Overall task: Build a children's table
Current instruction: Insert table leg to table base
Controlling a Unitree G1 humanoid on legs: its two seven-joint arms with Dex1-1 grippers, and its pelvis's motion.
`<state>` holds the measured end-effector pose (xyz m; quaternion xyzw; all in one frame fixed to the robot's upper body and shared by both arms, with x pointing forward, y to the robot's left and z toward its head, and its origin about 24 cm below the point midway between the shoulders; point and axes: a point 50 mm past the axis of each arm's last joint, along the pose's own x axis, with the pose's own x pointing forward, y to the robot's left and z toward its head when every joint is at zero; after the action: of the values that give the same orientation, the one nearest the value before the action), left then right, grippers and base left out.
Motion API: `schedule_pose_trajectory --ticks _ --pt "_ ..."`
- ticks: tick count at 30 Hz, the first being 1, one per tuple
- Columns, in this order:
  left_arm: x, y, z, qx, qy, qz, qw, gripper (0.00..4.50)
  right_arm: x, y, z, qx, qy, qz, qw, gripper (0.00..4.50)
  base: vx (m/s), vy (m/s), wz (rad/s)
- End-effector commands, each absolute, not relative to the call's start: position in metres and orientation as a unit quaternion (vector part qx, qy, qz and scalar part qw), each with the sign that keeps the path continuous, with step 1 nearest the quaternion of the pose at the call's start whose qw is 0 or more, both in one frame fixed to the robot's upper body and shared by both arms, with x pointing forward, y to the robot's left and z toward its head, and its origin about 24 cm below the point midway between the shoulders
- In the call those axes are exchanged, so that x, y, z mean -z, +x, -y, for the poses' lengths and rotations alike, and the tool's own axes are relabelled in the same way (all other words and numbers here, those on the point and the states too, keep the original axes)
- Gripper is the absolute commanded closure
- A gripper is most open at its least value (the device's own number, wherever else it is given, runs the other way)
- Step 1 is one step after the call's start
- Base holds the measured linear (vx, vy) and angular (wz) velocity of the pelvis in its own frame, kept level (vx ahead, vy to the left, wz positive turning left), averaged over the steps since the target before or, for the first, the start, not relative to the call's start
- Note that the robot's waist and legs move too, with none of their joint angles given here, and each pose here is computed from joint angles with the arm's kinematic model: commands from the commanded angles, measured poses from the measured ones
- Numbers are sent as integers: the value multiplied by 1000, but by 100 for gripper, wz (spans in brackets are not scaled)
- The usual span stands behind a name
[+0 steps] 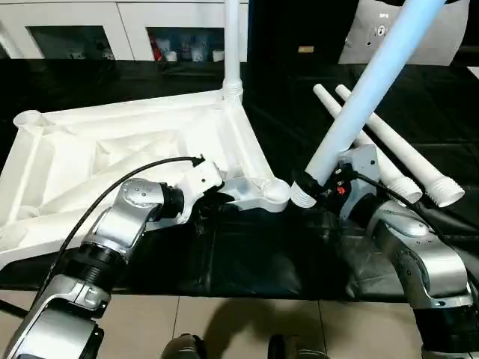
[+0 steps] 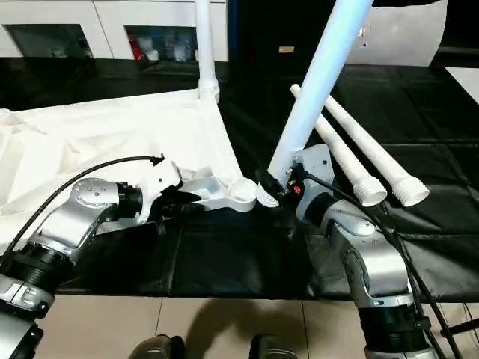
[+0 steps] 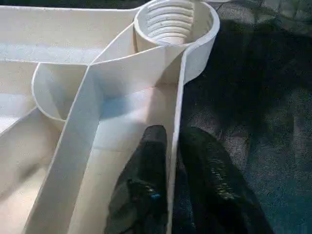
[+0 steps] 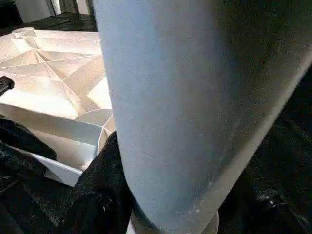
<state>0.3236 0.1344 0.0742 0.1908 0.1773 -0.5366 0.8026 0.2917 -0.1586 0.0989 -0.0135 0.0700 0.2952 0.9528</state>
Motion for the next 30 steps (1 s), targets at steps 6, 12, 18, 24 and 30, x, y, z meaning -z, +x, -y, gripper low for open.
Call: schedule_pose_trajectory --ticks 6,12,18,24,30 --pt "-68 318 -136 541 195 -197 794 442 -98 290 156 -300 -21 -76 951 261 0 0 0" --pt "-67 317 -137 538 202 -192 795 450 -98 289 156 -302 -22 -76 950 261 0 0 0" --pt "-65 315 -139 534 211 -184 798 450 -101 291 155 -310 -27 -75 947 261 0 0 0" --pt "-68 312 -137 555 218 -157 787 450 -103 293 152 -321 -32 -73 944 261 0 0 0" --pt "-68 300 -135 616 245 -124 738 450 -110 293 147 -349 -40 -65 934 261 0 0 0"
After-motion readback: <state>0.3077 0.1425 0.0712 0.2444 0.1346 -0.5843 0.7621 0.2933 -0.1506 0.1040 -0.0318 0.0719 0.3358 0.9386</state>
